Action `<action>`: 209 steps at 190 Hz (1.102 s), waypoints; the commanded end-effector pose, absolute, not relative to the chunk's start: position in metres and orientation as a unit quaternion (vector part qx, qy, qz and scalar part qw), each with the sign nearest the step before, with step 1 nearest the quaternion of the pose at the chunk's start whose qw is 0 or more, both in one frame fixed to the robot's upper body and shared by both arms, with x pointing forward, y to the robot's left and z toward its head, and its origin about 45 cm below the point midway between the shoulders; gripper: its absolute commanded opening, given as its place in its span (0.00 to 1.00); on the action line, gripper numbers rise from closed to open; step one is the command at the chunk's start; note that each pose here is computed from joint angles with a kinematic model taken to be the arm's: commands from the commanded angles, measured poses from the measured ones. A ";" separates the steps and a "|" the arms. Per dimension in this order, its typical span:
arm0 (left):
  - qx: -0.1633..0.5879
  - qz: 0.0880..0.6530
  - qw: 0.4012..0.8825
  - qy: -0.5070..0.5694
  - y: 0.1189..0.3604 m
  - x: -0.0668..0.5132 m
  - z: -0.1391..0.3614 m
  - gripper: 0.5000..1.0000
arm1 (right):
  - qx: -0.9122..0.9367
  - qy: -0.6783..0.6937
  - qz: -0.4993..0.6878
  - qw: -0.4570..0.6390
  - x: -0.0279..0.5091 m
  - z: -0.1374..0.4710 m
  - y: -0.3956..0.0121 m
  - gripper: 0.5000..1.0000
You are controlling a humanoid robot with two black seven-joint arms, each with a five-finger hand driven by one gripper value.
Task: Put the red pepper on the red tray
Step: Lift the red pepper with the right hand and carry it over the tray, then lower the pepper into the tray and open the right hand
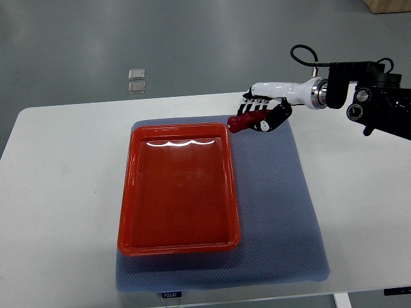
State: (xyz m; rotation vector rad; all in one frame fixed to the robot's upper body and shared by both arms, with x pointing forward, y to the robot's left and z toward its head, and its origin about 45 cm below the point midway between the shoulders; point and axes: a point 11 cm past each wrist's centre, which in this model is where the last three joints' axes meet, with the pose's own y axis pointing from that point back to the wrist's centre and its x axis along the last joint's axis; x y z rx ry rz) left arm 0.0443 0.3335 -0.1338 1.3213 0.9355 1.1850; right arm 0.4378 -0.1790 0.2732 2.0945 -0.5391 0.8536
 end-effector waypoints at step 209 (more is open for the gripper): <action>0.552 0.495 0.541 0.396 0.329 0.044 -0.134 1.00 | 0.842 -0.137 0.320 0.413 0.414 0.167 -0.055 0.07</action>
